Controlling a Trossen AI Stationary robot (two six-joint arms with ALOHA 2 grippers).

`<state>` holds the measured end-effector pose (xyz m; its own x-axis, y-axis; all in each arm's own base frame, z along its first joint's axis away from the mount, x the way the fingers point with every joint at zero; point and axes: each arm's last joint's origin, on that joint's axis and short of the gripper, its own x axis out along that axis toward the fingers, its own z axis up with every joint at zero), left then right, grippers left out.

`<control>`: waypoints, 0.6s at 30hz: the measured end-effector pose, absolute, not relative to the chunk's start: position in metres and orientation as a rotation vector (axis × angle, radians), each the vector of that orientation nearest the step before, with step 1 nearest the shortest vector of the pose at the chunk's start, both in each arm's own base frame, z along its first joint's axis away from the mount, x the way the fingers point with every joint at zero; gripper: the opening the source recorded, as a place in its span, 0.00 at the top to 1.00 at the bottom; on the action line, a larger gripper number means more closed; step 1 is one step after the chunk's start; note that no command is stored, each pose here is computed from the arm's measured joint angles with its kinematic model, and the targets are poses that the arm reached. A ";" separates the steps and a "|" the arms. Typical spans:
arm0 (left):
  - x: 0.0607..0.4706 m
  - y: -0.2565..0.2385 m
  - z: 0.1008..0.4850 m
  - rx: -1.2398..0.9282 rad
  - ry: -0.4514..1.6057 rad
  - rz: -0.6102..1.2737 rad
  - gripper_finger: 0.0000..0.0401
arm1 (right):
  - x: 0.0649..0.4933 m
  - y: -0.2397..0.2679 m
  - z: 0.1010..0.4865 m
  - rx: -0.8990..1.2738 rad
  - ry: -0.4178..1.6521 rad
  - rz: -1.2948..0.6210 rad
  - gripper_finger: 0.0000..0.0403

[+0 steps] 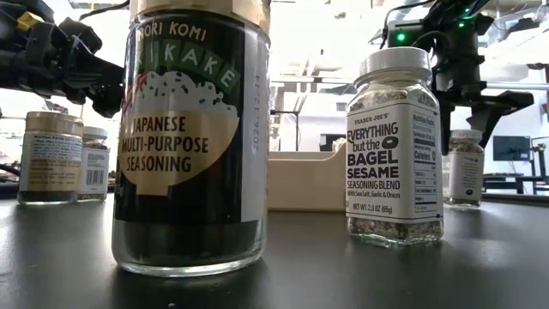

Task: Sort spices by type
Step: Put the white seasoning bottle into the transparent bin

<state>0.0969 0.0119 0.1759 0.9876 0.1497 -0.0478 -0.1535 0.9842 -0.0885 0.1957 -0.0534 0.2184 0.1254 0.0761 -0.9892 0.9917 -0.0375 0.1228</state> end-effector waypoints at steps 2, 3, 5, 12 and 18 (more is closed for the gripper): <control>0.097 0.012 0.176 -0.092 0.041 0.152 0.17 | 0.198 -0.054 0.219 1.351 1.140 -1.090 0.39; 0.097 0.012 0.176 -0.092 0.041 0.153 0.17 | 0.198 -0.054 0.219 1.352 1.132 -1.084 0.39; 0.097 0.012 0.176 -0.092 0.041 0.153 0.17 | 0.200 -0.055 0.219 1.354 1.119 -1.075 0.39; 0.097 0.012 0.176 -0.092 0.041 0.152 0.17 | 0.199 -0.054 0.219 1.353 1.124 -1.078 0.39; 0.097 0.012 0.176 -0.092 0.041 0.153 0.17 | 0.196 -0.052 0.219 1.359 1.166 -1.103 0.39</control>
<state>0.0969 0.0120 0.1758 0.9875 0.1502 -0.0482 -0.1540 0.9841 -0.0888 0.1956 -0.0516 0.2185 0.1218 0.0884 -0.9886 0.9920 -0.0444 0.1183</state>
